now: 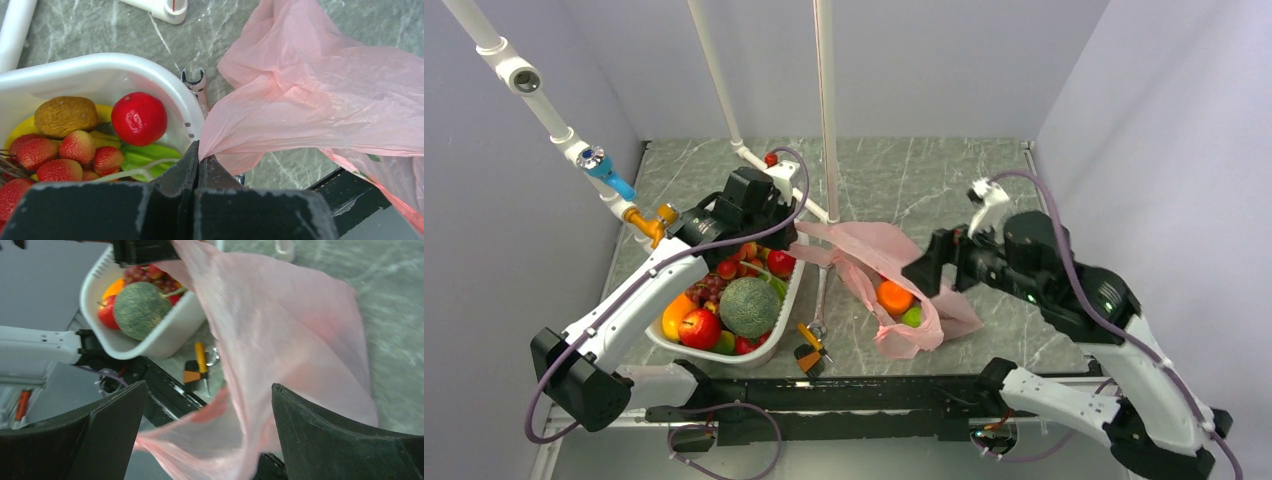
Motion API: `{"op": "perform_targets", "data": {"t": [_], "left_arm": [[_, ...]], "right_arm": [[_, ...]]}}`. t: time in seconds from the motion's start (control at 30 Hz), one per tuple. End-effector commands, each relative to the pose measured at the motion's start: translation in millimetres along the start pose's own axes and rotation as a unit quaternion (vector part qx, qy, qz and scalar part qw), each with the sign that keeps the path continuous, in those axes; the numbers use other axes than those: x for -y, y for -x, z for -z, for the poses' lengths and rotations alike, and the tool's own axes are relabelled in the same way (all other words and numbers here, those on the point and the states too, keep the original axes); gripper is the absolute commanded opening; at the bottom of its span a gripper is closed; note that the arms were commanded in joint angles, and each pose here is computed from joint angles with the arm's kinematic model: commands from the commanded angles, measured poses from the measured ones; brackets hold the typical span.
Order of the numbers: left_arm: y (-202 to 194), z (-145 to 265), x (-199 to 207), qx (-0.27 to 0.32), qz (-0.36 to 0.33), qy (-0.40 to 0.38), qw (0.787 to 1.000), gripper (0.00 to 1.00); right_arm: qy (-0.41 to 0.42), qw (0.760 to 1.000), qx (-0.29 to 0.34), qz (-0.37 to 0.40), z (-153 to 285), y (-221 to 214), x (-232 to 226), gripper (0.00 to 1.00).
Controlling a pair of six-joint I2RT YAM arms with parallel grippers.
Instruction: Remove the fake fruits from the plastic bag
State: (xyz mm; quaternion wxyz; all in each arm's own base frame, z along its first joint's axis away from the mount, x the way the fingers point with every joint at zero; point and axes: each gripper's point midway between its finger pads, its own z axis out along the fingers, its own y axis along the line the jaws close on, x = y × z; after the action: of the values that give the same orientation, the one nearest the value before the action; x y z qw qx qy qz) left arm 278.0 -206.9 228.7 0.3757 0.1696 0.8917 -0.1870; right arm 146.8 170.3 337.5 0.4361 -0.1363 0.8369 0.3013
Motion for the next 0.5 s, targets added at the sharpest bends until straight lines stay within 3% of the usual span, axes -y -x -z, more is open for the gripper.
{"op": "perform_targets", "data": {"t": [0.0,0.07,0.17,0.3,0.4,0.47], "left_arm": [[21.0,7.9,16.5,0.035,0.013,-0.039,0.999,0.0],[22.3,8.2,16.7,0.034,0.012,-0.039,0.999,0.0],[23.7,9.6,14.4,0.035,0.009,-0.032,0.999,0.0],[24.3,11.4,13.3,0.035,0.005,-0.029,0.999,0.0],[24.1,11.3,13.1,0.034,0.003,-0.029,0.999,0.0],[25.0,11.3,12.0,0.035,0.0,-0.026,0.999,0.0]], "right_arm": [[0.114,0.993,-0.01,0.022,-32.6,30.5,-61.7,0.94],[0.128,0.991,-0.029,0.032,-51.3,19.0,-83.0,0.88],[0.109,0.991,-0.061,0.053,-81.2,-11.3,-87.3,0.7],[-0.033,0.991,-0.077,0.105,-107.9,-47.8,-42.6,0.38],[-0.111,0.978,-0.08,0.158,-110.7,-59.4,-13.6,0.3],[-0.115,0.972,-0.097,0.183,-114.7,-69.5,-9.3,0.29]]}}
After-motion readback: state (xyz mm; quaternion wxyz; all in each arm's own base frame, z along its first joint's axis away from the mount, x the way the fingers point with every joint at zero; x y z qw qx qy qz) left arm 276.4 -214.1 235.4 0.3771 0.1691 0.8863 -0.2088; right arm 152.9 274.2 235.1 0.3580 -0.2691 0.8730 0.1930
